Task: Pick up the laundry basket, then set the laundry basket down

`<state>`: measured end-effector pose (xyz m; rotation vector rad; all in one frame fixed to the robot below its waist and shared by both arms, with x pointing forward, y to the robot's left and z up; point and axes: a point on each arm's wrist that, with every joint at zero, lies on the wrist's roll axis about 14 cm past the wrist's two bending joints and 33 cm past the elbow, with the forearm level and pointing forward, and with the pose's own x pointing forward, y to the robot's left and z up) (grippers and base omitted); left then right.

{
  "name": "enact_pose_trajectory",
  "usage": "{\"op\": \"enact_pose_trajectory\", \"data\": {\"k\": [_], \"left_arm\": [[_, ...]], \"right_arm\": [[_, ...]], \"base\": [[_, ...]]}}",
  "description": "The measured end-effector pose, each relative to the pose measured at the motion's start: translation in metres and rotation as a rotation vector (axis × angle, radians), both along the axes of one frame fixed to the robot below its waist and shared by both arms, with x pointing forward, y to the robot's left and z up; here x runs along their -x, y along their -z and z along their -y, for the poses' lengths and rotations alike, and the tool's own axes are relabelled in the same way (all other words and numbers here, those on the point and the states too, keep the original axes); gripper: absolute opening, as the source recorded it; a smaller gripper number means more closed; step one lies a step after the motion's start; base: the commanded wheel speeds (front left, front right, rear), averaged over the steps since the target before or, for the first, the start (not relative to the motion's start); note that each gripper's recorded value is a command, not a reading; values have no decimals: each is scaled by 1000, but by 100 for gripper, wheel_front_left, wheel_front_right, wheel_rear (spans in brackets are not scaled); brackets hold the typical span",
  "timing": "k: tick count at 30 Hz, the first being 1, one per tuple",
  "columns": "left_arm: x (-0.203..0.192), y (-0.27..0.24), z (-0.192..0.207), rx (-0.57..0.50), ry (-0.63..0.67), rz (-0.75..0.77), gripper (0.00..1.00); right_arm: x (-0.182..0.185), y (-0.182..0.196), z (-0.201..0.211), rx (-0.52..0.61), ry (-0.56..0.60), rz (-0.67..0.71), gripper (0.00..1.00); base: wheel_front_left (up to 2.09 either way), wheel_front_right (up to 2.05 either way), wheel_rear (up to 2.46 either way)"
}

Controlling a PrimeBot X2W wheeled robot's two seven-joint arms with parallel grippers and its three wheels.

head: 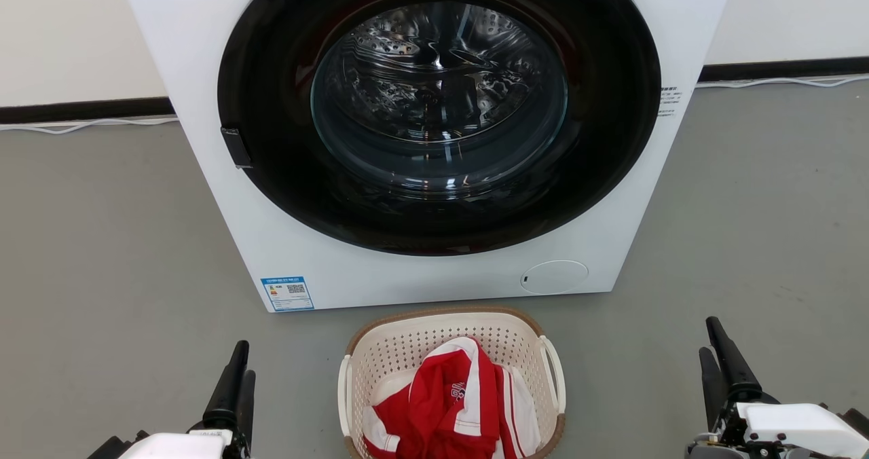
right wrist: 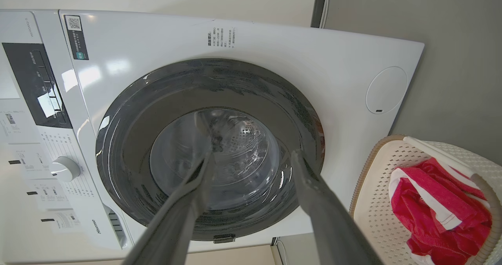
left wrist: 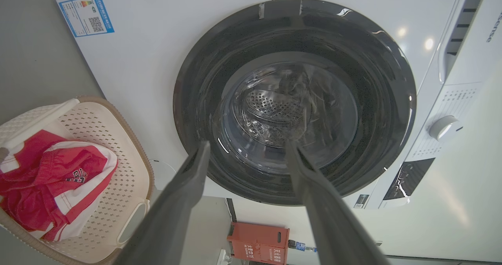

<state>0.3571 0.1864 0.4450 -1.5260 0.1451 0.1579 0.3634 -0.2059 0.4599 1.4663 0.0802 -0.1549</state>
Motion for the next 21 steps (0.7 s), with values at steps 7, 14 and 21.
{"op": "enact_pose_trajectory", "data": {"k": [7, 14, 21], "left_arm": [[0, 0, 0, -26, -3, -1, 100], [-1, 0, 2, -79, 4, -1, 100], [-2, -3, 2, -141, 9, 3, 100]], "right_arm": [[-1, -3, 1, 70, -3, 4, 100], [-1, -5, 2, 173, -12, 3, 100], [-2, -8, 4, 269, -19, 9, 100]], "base": [[0, 0, 0], [0, 0, 0], [0, 0, 0]]}}
